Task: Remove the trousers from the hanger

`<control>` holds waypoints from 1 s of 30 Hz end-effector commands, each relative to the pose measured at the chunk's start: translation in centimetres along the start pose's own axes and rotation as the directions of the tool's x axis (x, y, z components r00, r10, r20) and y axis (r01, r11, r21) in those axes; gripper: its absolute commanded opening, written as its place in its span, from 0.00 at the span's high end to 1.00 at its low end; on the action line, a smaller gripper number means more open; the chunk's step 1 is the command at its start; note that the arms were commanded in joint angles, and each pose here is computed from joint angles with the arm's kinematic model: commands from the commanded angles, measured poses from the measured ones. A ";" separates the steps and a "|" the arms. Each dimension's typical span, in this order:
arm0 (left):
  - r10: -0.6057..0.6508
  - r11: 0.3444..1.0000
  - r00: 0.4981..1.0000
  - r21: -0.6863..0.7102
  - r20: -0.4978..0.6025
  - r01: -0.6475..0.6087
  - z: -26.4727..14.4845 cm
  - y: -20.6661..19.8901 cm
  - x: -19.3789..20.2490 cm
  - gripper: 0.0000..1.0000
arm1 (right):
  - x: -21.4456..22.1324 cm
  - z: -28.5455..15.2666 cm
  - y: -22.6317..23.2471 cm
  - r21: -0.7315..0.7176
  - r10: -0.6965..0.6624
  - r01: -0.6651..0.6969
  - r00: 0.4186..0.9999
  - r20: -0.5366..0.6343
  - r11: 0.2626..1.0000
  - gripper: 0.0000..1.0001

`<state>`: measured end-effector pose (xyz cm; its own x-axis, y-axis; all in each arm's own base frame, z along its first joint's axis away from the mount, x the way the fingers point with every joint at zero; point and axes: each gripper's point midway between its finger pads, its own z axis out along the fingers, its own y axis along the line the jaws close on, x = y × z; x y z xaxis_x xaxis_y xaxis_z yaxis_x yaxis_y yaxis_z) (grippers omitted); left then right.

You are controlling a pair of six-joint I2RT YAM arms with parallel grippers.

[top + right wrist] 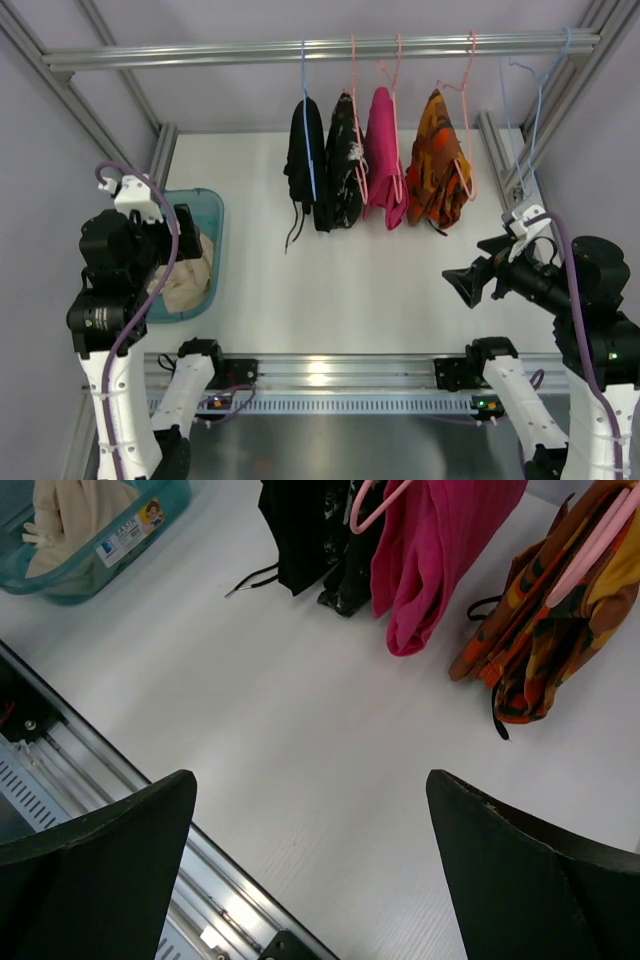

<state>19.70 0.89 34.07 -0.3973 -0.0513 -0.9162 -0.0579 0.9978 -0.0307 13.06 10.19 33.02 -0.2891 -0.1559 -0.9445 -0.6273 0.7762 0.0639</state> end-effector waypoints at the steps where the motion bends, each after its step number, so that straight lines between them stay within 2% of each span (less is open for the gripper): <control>1: -0.045 0.999 0.999 -0.012 0.028 0.046 0.2 0.1 -1.7 0.01 | -2.1 -0.4 0.1 0.006 -0.037 0.037 0.997 0.073 0.999 0.01; 5: -0.112 0.992 0.991 0.062 0.076 0.108 0.0 -1.4 -5.1 0.01 | -3.0 -0.4 -0.3 0.023 -0.027 0.025 0.997 0.075 0.999 0.01; 8: -0.169 0.955 0.978 0.265 0.119 0.133 -0.3 -5.0 -8.0 0.02 | -3.7 -0.5 -0.3 0.021 -0.033 0.031 0.996 0.082 0.999 0.01; 9: -0.192 0.919 0.974 0.370 0.120 0.135 -0.8 -6.9 -8.7 0.02 | -4.0 -0.4 -0.4 0.023 -0.030 0.028 0.996 0.084 0.999 0.00; 10: -0.217 0.896 0.960 0.428 0.178 0.123 -1.0 -7.8 -10.7 0.02 | -4.2 -0.3 -0.5 0.022 -0.026 0.024 0.996 0.084 0.999 0.00; 11: -0.280 0.857 0.947 0.485 0.155 0.174 -1.1 -8.8 -11.3 0.02 | -4.3 -0.2 -0.6 0.021 -0.018 0.017 0.997 0.080 1.000 0.01; 13: -0.330 0.784 0.933 0.593 0.147 0.184 -0.7 -10.6 -13.2 0.05 | -4.7 0.1 -0.9 0.026 -0.007 0.005 0.997 0.073 1.000 0.01; 16: -0.423 0.672 0.905 0.685 0.043 0.281 0.8 -12.4 -14.9 0.11 | -5.6 0.4 -1.1 0.021 0.001 -0.003 0.997 0.077 1.000 0.01; 19: -0.472 0.615 0.881 0.718 0.003 0.327 2.2 -13.1 -15.6 0.12 | -6.3 0.4 -1.2 0.020 -0.002 0.000 0.996 0.086 1.000 0.01; 24: -0.525 0.562 0.849 0.773 0.057 0.295 3.9 -14.5 -17.9 0.16 | -6.8 0.8 -1.7 0.032 0.005 -0.008 0.996 0.086 0.999 0.00; 27: -0.513 0.521 0.858 0.804 0.027 0.286 4.8 -18.1 -17.5 0.20 | -7.0 1.2 -1.8 0.025 0.023 -0.026 0.996 0.089 0.999 0.00; 28: -0.495 0.488 0.869 0.827 0.000 0.279 4.4 -20.2 -17.0 0.20 | -7.1 1.2 -1.9 0.026 0.027 -0.029 0.996 0.089 0.999 0.01; 30: -0.495 0.473 0.868 0.829 -0.032 0.300 5.7 -22.1 -16.5 0.22 | -7.7 1.2 -2.0 0.029 0.023 -0.026 0.995 0.095 0.999 0.01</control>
<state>32.29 -17.45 44.82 -0.4169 -0.5054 -0.7555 0.5221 0.5472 -0.6542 16.55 10.36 36.91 -0.3144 -0.0999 -0.9440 -0.5909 0.7989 0.1123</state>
